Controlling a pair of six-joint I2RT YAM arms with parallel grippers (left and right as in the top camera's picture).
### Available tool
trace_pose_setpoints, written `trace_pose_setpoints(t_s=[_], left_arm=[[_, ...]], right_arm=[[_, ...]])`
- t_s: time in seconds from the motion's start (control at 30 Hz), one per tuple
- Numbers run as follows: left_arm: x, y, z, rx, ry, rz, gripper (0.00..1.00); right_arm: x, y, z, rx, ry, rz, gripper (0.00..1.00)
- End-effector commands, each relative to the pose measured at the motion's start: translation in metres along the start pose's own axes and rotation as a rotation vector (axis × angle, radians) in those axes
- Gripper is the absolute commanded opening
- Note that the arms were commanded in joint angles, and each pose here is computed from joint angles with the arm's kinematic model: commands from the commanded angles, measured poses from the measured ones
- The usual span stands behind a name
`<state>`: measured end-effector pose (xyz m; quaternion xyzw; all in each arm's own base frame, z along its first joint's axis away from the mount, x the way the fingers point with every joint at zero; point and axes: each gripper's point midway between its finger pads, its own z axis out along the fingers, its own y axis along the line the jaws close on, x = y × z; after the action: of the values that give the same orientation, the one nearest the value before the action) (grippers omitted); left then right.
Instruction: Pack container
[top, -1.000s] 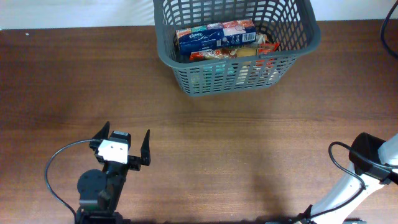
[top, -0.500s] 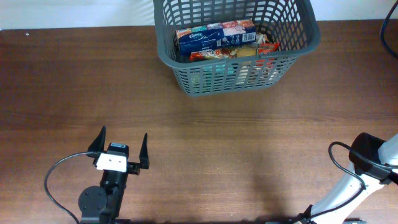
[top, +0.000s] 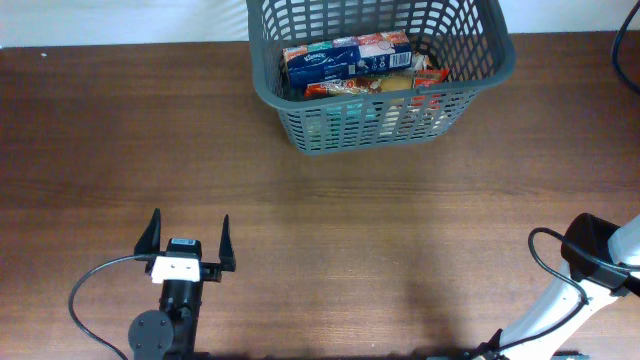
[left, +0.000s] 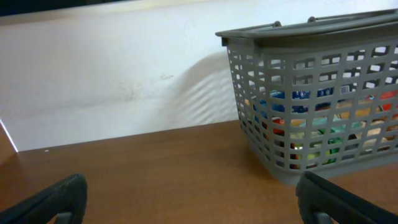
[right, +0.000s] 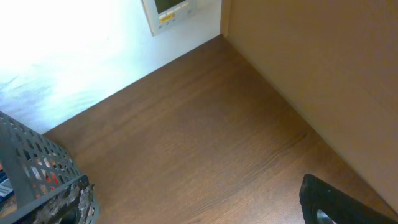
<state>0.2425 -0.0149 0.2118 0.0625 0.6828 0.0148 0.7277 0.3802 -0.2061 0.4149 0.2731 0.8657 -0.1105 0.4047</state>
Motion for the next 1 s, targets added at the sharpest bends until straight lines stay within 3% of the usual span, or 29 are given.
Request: trace_pose_setpoints(t_s=[0.0,0.3,0.5,0.7,0.97], left_arm=[[0.004,0.002,-0.001,-0.015,-0.016,0.013,0.99],[0.015,0.000,0.000,-0.009,0.014,0.020,0.99],[0.028,-0.016,-0.001,0.083,0.056,0.142,0.99],[0.052,-0.020,-0.004,0.111,0.152,0.133,0.99],[0.053,-0.020,-0.004,0.109,0.160,0.133,0.99]], right_arm=[[0.002,-0.001,0.002,0.007,0.011,0.012,0.99],[0.002,-0.001,0.002,0.007,0.011,0.012,0.99],[0.002,-0.001,0.002,0.007,0.011,0.012,0.99],[0.002,-0.001,0.002,0.007,0.011,0.011,0.99],[0.002,-0.001,0.002,0.007,0.011,0.011,0.99]])
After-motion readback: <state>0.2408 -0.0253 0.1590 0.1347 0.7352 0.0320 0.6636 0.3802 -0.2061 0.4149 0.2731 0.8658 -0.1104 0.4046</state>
